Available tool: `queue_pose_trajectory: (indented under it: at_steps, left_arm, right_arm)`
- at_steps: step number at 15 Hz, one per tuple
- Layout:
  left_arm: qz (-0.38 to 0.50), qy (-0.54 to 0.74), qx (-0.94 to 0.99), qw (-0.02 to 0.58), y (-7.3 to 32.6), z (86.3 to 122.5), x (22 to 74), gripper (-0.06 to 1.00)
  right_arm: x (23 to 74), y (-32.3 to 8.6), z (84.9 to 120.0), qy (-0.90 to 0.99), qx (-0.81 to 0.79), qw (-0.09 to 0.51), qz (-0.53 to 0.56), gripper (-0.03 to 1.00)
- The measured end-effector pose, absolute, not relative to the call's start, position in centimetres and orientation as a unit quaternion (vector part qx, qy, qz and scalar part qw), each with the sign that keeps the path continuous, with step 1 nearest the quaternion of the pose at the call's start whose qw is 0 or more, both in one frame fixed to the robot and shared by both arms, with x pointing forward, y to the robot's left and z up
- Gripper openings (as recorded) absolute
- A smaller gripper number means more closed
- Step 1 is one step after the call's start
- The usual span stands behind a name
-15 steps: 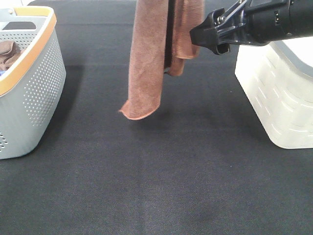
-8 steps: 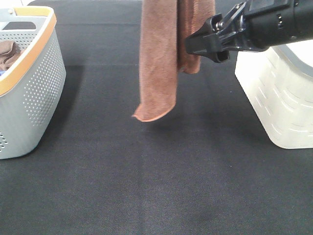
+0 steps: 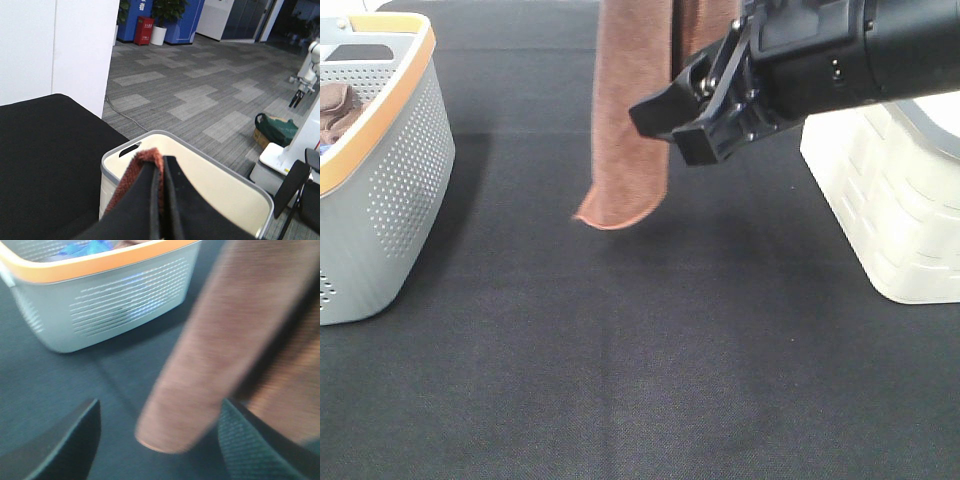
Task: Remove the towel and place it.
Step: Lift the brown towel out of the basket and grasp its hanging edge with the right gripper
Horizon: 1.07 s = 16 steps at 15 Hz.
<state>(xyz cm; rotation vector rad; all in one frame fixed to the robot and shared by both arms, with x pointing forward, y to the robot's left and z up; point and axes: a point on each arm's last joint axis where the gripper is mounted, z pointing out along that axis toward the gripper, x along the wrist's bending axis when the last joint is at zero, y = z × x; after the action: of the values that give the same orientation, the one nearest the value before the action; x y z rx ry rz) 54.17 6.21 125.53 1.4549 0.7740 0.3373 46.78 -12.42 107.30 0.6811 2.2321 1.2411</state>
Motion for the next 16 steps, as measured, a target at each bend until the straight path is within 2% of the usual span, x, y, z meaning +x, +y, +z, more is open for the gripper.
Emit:
queue_pose_trajectory:
  at_steps: [7, 12, 16]
  left_arm:
    - [0.187, 0.215, 0.731, 0.620, 7.3, 127.0, 50.7, 0.00]
    - [0.175, 0.200, 0.747, 0.609, 7.2, 126.6, 50.4, 0.00]
    - [0.176, 0.200, 0.748, 0.609, 7.2, 126.6, 50.4, 0.00]
  right_arm:
    - [47.0, -12.5, 107.5, 0.803, 0.277, 0.249, 0.464, 0.64]
    - [47.1, -12.6, 107.5, 0.799, 0.288, 0.246, 0.467, 0.64]
    - [46.9, -13.0, 106.1, 0.798, 0.309, 0.245, 0.456, 0.64]
